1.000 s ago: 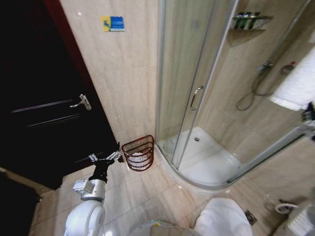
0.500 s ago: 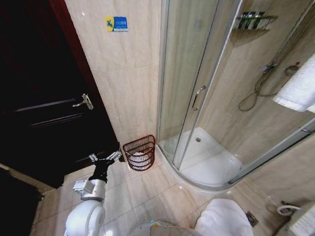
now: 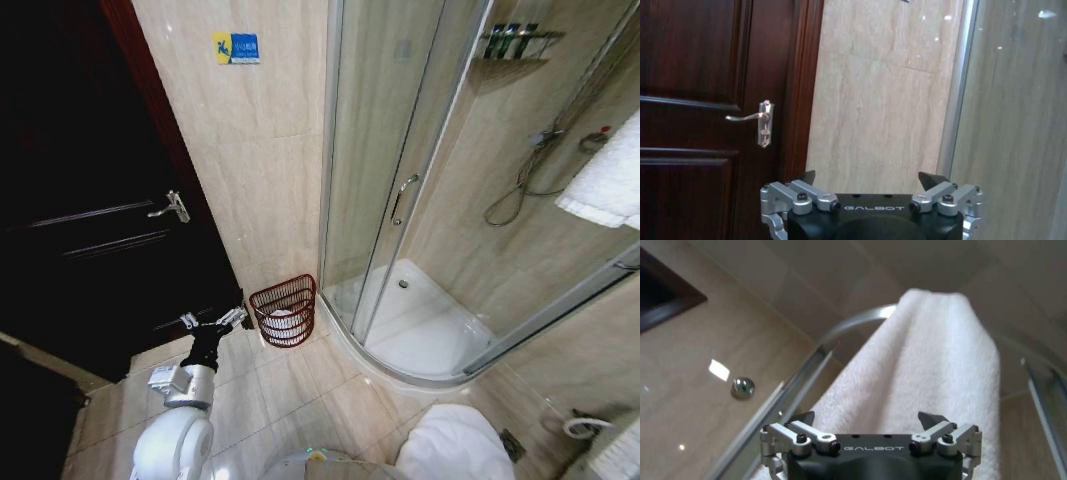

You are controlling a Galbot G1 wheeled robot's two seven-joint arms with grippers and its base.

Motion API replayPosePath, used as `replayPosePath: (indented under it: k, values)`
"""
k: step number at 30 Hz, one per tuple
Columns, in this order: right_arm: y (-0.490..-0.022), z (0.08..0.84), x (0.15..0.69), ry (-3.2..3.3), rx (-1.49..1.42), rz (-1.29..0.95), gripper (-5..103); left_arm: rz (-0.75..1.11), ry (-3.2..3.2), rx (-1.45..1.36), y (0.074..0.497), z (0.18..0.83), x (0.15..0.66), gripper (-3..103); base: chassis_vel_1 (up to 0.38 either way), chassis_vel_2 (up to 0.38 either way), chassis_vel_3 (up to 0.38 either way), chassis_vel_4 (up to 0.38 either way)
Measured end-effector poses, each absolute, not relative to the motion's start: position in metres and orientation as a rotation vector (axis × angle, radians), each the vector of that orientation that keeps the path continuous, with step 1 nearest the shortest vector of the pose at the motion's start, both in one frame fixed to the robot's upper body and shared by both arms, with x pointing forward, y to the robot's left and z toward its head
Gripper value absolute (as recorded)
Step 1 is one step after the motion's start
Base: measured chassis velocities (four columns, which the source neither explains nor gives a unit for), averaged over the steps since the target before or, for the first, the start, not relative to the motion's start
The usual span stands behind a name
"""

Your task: Discard the used towel into the hamper.

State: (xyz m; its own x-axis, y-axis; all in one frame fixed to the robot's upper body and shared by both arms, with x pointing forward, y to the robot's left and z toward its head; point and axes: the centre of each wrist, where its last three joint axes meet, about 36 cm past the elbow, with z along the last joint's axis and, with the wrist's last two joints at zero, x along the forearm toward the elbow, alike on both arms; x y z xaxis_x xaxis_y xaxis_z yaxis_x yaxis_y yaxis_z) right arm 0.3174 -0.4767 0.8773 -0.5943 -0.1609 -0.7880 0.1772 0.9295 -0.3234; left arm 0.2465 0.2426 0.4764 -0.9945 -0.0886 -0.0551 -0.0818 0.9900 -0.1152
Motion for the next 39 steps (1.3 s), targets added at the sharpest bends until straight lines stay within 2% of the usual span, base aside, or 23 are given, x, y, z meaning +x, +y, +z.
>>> replayPosePath:
  k: [16, 37, 39]
  values:
    - [-0.496, 0.978, 0.341, 2.114, 0.154, -0.514, 100, -0.174, 3.074, -0.132, 0.243, 0.476, 0.247, 100, 0.000, 0.000, 0.000, 0.000]
    - [-0.502, 1.014, 0.373, 2.310, 0.304, -0.389, 100, -0.174, 3.074, -0.132, 0.243, 0.476, 0.247, 100, 0.000, 0.000, 0.000, 0.000]
    - [-0.501, 1.019, 0.373, 2.321, 0.299, -0.372, 96, -0.174, 3.074, -0.132, 0.243, 0.476, 0.247, 100, 0.000, 0.000, 0.000, 0.000]
